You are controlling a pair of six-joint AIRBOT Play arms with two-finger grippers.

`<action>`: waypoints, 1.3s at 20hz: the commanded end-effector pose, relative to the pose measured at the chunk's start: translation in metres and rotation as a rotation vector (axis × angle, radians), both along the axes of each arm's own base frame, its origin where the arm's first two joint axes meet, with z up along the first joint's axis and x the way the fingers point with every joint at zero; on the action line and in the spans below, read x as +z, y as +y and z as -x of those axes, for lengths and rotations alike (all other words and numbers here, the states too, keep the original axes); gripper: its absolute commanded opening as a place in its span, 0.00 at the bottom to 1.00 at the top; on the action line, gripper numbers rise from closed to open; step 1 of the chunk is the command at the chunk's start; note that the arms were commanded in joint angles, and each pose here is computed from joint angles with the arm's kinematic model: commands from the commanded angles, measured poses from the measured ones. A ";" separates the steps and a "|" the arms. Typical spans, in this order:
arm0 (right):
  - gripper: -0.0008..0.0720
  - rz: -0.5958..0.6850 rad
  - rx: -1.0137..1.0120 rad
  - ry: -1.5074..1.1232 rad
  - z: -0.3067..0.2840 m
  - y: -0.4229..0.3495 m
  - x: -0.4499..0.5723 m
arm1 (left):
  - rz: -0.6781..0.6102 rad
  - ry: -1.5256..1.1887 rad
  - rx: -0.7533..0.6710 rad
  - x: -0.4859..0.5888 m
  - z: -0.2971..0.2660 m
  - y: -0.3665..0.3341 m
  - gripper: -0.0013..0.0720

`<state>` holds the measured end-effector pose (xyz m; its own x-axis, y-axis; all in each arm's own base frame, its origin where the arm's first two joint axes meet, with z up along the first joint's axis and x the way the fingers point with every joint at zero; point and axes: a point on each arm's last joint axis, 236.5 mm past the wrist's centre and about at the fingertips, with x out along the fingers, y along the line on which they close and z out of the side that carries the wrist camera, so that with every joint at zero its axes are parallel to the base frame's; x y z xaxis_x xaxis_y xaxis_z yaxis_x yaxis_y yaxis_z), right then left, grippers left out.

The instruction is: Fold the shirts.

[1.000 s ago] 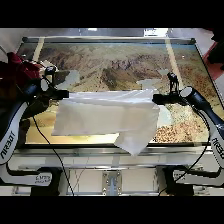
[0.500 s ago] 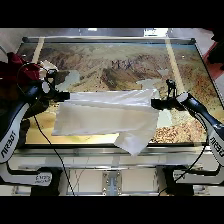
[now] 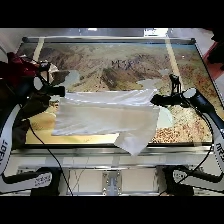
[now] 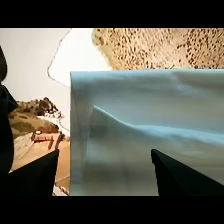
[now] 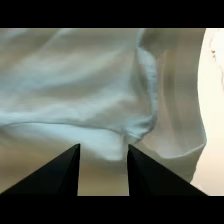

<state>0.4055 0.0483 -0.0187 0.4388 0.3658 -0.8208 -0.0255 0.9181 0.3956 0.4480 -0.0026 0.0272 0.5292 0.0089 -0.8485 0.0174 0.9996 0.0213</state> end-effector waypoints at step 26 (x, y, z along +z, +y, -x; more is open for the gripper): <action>0.37 -0.394 -0.189 0.445 0.211 0.090 -0.085 | -0.034 -0.095 0.065 0.048 0.088 0.017 0.91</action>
